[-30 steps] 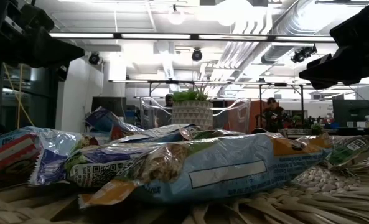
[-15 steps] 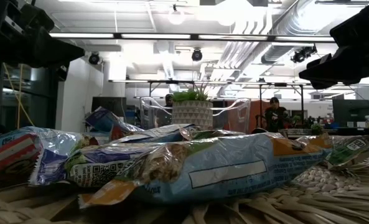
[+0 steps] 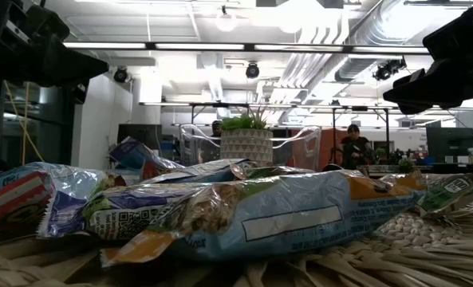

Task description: Pick and place Granola Bars by type

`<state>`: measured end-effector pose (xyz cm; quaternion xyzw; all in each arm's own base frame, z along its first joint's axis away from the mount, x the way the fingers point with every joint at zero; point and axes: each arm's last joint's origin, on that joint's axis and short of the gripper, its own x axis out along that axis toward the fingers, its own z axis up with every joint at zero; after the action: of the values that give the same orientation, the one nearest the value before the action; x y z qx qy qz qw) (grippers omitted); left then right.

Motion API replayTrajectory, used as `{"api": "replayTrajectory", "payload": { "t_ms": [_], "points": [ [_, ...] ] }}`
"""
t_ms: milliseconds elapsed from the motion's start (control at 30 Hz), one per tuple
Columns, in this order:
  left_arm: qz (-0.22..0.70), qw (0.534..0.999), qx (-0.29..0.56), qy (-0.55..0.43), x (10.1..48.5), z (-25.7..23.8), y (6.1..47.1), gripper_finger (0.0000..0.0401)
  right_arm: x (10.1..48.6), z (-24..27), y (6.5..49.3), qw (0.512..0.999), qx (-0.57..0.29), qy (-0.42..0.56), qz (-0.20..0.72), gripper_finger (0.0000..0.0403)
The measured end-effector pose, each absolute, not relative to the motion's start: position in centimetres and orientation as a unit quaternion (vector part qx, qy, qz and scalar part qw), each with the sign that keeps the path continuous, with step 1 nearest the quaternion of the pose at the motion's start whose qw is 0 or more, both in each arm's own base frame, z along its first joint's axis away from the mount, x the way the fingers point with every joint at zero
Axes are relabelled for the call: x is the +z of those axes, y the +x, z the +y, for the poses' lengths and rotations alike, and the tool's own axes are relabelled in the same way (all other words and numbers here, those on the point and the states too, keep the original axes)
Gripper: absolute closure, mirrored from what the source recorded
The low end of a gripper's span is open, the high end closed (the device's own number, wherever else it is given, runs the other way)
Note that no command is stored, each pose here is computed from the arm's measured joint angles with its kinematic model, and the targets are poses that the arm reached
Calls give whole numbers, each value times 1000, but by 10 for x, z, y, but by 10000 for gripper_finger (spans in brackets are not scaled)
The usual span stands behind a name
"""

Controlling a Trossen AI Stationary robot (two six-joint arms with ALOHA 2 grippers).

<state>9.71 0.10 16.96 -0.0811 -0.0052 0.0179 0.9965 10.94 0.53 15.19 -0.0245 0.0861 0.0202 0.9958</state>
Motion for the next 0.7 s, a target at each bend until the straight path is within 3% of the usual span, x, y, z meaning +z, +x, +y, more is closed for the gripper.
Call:
{"api": "replayTrajectory", "payload": {
  "t_ms": [700],
  "points": [
    [-5,997,18,-81,170,1,97,400,152,5,109,995,22,-42,86,402]
  ]
}}
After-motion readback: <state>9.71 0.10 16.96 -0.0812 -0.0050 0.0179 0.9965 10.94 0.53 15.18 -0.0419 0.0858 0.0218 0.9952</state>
